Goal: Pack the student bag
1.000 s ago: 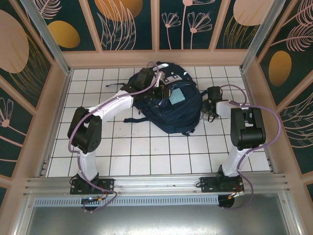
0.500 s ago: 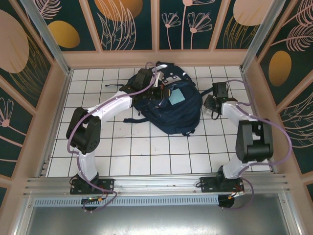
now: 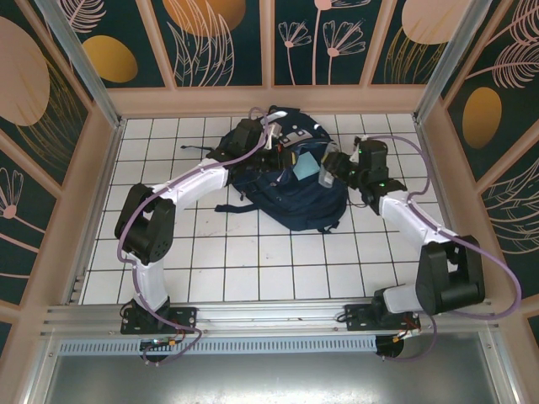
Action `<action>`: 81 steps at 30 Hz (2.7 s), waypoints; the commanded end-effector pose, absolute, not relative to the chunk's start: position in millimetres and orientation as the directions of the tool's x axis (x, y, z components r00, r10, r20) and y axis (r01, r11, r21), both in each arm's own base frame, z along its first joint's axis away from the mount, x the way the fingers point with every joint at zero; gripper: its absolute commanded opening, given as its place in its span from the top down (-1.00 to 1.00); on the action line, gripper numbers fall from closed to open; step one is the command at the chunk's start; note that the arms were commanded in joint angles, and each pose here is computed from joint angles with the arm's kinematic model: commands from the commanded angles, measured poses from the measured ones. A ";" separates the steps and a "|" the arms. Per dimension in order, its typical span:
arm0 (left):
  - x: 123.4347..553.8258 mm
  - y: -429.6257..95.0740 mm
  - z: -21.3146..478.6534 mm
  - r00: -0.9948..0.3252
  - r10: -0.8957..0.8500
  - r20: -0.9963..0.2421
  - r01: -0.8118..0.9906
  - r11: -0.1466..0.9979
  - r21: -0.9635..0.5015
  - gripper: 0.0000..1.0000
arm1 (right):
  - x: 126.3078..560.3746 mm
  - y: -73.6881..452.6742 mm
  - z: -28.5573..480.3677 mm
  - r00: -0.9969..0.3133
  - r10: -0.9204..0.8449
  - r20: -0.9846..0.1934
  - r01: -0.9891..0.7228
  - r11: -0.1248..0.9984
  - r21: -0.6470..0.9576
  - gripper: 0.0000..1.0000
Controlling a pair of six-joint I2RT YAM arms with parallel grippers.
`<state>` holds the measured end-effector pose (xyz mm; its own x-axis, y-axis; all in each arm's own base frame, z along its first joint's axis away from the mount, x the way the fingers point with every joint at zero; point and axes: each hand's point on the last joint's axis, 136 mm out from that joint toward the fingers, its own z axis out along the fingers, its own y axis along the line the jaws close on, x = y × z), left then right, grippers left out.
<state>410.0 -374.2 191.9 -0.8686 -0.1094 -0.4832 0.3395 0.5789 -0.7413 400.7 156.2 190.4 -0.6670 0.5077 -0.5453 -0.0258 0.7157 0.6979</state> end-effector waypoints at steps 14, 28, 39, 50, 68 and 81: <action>406.9 -384.6 277.7 -0.796 -0.202 -0.570 0.468 0.390 -0.793 1.00 | 452.6 237.3 203.6 -0.681 0.625 -0.383 -0.076 0.459 0.885 -0.15; 415.7 -390.8 304.3 -0.776 -0.240 -0.584 0.492 0.350 -0.797 1.00 | 420.5 186.2 194.6 -0.643 0.584 -0.495 -0.012 0.638 0.770 -0.28; 406.0 -394.8 303.1 -0.812 -0.244 -0.530 0.466 0.276 -0.841 1.00 | 456.1 233.1 161.1 -0.717 0.536 -0.445 -0.051 0.596 0.801 0.64; 409.8 -397.3 291.0 -0.816 -0.236 -0.527 0.453 0.306 -0.838 0.46 | 441.4 230.0 185.2 -0.706 0.440 -0.555 -0.133 0.688 0.714 0.45; 422.2 -294.8 243.6 -0.744 -0.399 -0.536 0.266 0.560 -0.785 -0.57 | 300.6 222.6 174.4 -0.783 0.385 -0.489 -0.010 0.777 0.629 0.05; 422.8 -275.5 157.9 -0.799 -0.432 -0.419 0.130 0.556 -0.821 -0.44 | 324.0 298.3 145.0 -0.758 0.436 -0.485 -0.003 0.742 0.671 0.14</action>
